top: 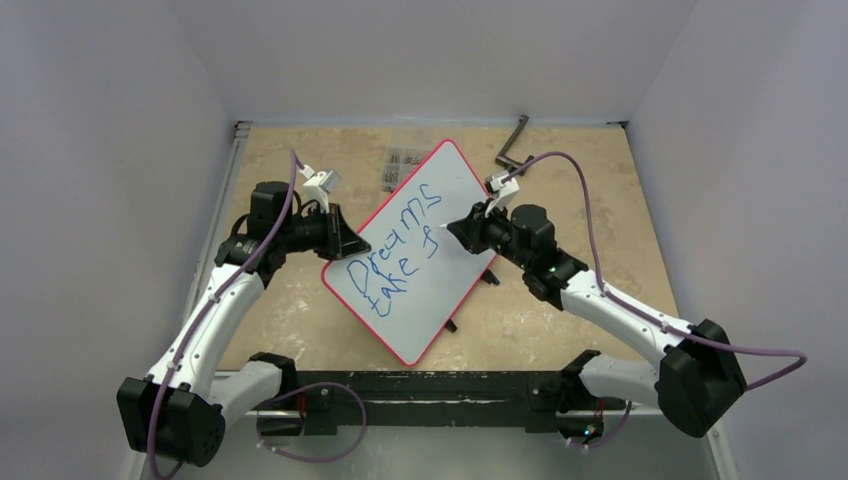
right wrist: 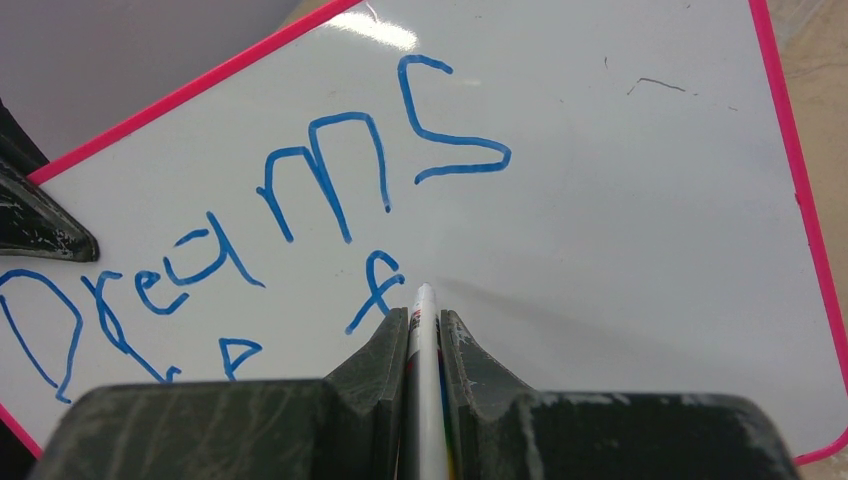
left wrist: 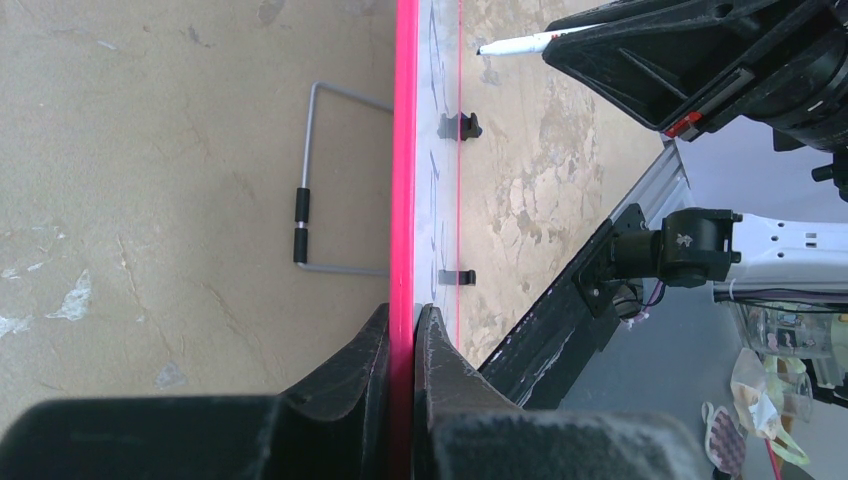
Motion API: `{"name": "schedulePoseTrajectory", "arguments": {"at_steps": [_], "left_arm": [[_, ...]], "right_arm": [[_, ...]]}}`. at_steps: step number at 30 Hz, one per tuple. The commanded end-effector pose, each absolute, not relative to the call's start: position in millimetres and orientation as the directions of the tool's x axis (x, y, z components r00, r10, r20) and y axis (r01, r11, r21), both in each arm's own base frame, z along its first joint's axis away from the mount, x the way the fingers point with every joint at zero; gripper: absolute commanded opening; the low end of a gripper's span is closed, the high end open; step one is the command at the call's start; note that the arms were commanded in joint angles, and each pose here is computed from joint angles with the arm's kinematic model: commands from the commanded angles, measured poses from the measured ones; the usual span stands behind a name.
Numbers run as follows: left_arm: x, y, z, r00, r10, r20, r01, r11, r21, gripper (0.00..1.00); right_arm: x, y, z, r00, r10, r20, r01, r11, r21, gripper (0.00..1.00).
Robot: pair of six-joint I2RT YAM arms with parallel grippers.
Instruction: Write a sentence on the whiteboard
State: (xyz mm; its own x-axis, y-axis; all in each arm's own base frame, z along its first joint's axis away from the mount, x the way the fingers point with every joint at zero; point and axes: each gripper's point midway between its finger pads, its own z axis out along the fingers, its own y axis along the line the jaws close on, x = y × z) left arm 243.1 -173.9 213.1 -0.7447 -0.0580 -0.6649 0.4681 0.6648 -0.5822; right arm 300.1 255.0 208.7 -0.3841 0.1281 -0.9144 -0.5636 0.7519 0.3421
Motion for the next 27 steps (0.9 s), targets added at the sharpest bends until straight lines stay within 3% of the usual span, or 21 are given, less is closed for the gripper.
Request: {"name": "schedulePoseTrajectory", "arguments": {"at_steps": [1,27], "left_arm": [[253.7,-156.7,194.7,-0.696,0.03,-0.717,0.489,0.751,-0.443,0.0],[252.9,-157.5,195.6,-0.696,0.028,-0.717,0.491,0.747,-0.448,0.0]], "right_arm": [[307.7,260.6,234.6,-0.316,0.157,-0.936,-0.599,0.732,0.325,0.0],[321.9,278.1,252.8,-0.307,0.18,-0.934,-0.624,0.703,0.341,0.0]]}}
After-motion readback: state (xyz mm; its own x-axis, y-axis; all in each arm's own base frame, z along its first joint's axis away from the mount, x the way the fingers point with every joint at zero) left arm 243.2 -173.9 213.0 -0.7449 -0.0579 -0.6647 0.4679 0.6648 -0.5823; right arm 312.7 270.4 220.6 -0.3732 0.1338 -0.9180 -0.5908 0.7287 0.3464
